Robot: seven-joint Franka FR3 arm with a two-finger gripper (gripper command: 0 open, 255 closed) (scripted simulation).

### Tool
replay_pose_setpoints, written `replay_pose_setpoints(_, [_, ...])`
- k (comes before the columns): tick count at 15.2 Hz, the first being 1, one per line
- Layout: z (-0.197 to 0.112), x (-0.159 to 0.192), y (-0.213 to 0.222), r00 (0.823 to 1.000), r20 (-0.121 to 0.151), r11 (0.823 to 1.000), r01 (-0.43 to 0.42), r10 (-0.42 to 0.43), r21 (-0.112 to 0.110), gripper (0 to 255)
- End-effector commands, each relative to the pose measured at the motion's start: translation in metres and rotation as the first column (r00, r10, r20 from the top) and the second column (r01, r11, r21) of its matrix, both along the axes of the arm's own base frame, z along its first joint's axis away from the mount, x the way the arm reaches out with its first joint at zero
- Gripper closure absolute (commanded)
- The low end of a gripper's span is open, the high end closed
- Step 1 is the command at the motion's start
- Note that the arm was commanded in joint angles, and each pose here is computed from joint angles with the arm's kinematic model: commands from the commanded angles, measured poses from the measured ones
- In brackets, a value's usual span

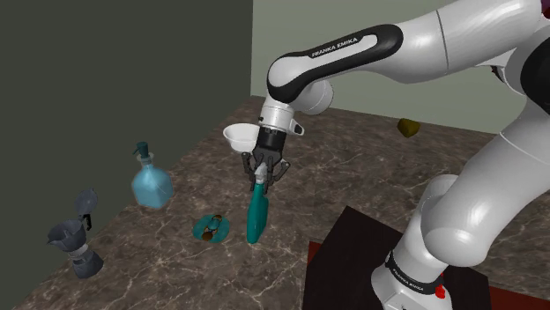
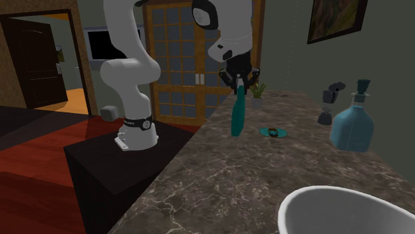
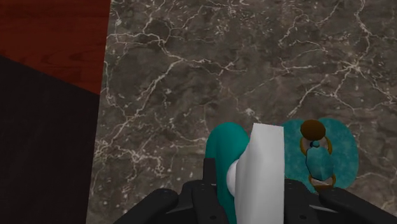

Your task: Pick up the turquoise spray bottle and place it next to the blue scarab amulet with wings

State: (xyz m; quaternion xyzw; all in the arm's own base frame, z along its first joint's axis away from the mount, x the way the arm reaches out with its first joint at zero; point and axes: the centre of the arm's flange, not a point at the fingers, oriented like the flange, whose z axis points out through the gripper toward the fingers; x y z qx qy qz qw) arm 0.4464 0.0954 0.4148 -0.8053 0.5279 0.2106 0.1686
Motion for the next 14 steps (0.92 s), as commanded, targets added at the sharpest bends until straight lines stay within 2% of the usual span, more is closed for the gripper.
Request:
replay_pose_setpoints(1, [-0.035, -0.003, -0.001, 0.999, -0.048, 1.0, -0.019, 0.017, -0.023, 255])
replay_pose_setpoints(3, [-0.05, -0.003, -0.001, 0.999, -0.048, 1.0, -0.019, 0.017, -0.023, 255])
replay_pose_setpoints(11, [-0.05, -0.003, -0.001, 0.999, -0.048, 1.0, -0.019, 0.017, -0.023, 255])
replay_pose_setpoints(12, [-0.038, -0.003, -0.003, 0.999, -0.048, 1.0, -0.018, 0.016, -0.024, 0])
replay_pose_setpoints(14, [-0.03, -0.006, 0.002, 0.999, -0.047, 1.0, -0.019, 0.018, -0.024, 0])
